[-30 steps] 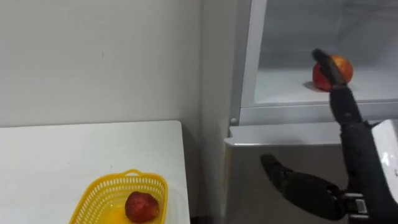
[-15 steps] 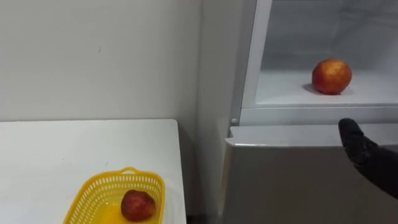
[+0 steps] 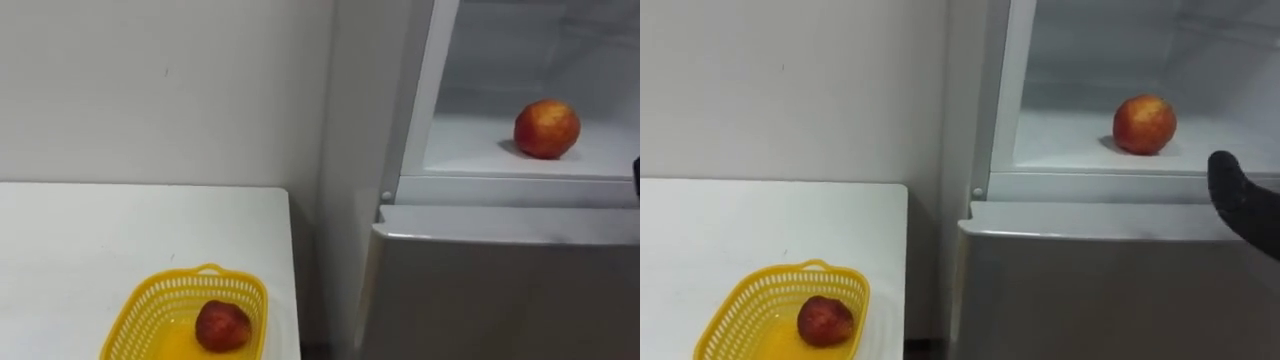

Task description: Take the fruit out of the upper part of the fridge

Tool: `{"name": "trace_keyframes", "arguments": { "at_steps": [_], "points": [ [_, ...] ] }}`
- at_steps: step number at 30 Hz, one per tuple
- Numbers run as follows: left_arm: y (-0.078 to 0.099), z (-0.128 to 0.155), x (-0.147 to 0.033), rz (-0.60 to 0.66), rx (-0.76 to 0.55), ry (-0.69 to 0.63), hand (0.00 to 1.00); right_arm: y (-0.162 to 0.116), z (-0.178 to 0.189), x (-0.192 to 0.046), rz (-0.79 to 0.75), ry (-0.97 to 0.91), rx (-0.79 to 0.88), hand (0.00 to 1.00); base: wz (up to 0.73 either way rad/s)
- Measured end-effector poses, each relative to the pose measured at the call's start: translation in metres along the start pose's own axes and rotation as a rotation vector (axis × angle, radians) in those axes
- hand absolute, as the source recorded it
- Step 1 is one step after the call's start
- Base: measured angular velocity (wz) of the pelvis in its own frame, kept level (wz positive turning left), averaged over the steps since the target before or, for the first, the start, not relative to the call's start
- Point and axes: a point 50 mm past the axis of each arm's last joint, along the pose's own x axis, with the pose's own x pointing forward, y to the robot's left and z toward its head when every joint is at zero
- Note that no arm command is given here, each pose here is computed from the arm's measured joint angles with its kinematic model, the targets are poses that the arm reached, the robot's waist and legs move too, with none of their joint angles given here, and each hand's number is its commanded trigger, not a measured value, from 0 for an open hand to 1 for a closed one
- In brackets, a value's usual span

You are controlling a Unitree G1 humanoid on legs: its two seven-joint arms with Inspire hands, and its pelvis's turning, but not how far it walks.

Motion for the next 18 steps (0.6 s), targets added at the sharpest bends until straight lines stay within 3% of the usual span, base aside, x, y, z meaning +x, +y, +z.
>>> {"name": "trace_keyframes", "arguments": {
  "at_steps": [7, 18],
  "points": [
    [0.013, 0.007, 0.000, 0.018, 0.001, -0.033, 0.00, 0.010, -0.009, 0.023, 0.023, 0.033, 0.016, 0.00, 0.06],
    [0.011, 0.001, -0.001, -0.019, -0.001, -0.009, 0.00, 0.018, -0.031, 0.039, 0.070, 0.187, 0.066, 0.00, 0.09]
  ]
}}
